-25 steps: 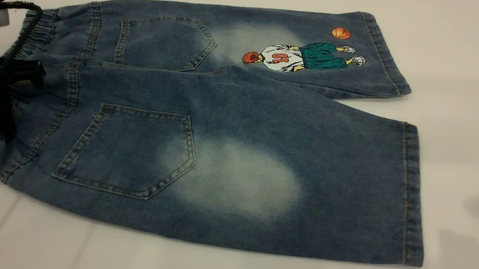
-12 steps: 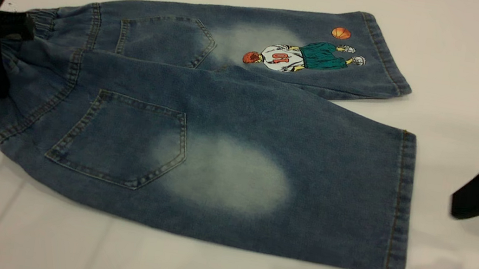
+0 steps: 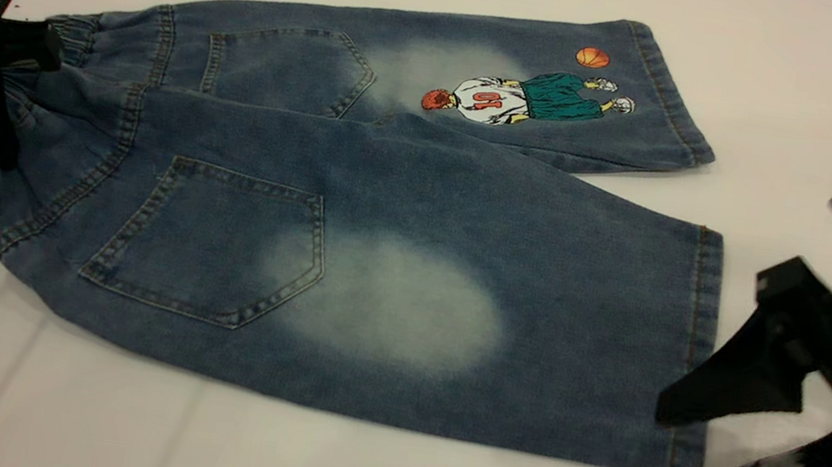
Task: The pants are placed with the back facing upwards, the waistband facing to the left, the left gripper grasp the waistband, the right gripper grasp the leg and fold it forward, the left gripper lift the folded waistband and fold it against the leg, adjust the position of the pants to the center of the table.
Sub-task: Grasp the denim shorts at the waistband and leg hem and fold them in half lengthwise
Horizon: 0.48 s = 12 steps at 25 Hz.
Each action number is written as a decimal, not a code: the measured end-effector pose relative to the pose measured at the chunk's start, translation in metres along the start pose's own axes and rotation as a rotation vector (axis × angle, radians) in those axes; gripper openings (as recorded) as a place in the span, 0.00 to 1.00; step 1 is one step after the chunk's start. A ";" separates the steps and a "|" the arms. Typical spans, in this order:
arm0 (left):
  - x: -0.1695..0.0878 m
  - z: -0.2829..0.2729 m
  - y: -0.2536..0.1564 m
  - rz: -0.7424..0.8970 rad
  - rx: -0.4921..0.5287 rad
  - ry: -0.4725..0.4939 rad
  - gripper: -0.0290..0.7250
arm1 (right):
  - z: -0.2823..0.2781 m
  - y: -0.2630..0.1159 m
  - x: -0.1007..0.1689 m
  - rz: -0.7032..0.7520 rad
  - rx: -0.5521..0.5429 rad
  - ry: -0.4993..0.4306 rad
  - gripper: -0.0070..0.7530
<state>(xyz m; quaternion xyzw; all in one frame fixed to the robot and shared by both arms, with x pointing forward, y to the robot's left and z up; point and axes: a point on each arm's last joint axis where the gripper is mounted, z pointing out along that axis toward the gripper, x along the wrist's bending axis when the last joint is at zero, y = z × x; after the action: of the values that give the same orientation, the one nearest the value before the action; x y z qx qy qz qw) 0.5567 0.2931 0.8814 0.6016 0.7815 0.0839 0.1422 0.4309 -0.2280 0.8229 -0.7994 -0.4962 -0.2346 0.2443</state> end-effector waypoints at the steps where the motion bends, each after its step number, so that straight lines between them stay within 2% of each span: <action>1: 0.000 0.000 0.000 0.000 0.000 0.000 0.16 | 0.004 -0.001 -0.003 0.011 0.015 -0.001 0.60; 6: 0.000 0.000 0.000 0.000 -0.001 0.000 0.16 | 0.016 0.002 -0.011 0.012 0.057 -0.013 0.59; 12: 0.000 0.000 0.000 0.001 -0.005 -0.001 0.16 | 0.026 0.016 -0.006 0.000 0.063 0.040 0.58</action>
<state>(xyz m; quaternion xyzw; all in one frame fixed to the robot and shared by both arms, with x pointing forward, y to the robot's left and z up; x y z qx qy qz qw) 0.5571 0.2931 0.8816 0.6016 0.7810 0.0857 0.1440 0.4463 -0.2218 0.7968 -0.7865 -0.4984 -0.2347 0.2792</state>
